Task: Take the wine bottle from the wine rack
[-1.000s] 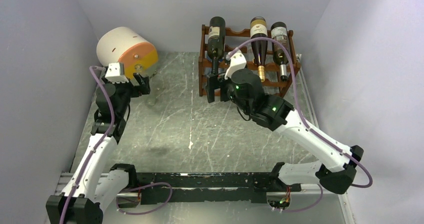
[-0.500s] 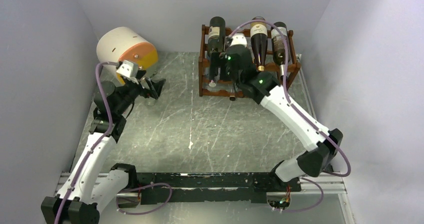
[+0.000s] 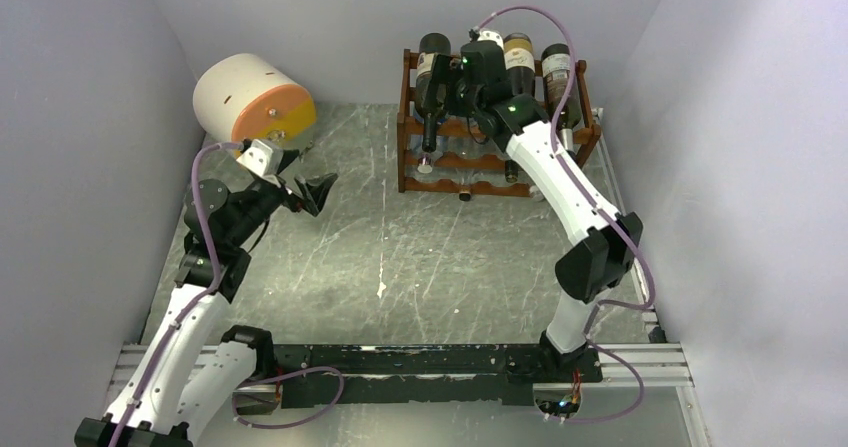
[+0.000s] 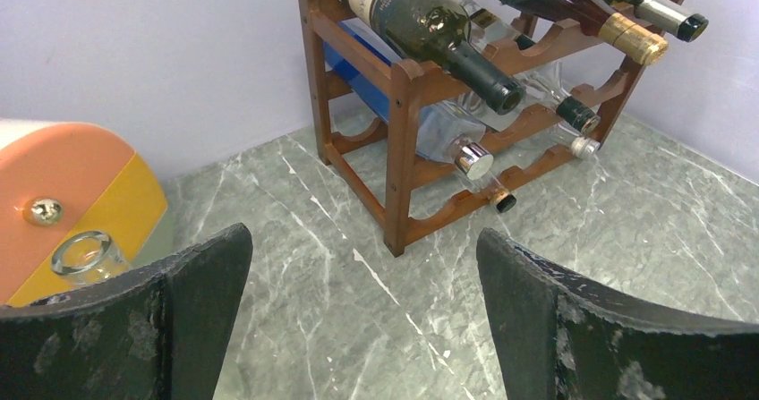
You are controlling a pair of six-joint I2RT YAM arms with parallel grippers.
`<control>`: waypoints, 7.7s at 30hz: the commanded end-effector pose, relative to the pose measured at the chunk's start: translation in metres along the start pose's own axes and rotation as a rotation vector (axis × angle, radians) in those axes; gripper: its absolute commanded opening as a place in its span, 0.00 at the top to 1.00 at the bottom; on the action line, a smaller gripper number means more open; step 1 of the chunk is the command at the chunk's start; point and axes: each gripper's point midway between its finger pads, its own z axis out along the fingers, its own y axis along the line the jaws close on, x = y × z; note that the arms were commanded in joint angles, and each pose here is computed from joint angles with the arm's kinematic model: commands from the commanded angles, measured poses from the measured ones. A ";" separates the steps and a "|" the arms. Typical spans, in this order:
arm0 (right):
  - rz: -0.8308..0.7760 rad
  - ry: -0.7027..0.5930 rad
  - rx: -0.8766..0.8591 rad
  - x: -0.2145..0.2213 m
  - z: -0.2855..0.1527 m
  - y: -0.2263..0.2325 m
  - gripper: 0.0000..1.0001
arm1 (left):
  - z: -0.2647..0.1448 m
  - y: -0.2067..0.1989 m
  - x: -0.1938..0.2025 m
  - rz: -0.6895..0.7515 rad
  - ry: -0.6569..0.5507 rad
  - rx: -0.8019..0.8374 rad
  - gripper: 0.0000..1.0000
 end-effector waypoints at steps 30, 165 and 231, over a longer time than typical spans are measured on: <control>0.235 0.029 -0.056 0.028 0.106 0.010 0.19 | -0.004 0.002 -0.011 0.029 -0.022 -0.018 0.02; 0.069 0.759 -0.684 0.241 -0.173 0.066 0.59 | 0.039 -0.190 0.131 0.587 0.307 0.632 0.67; 0.005 0.519 -0.529 0.200 -0.156 0.014 0.78 | 0.069 -0.164 0.150 0.472 0.409 0.460 0.89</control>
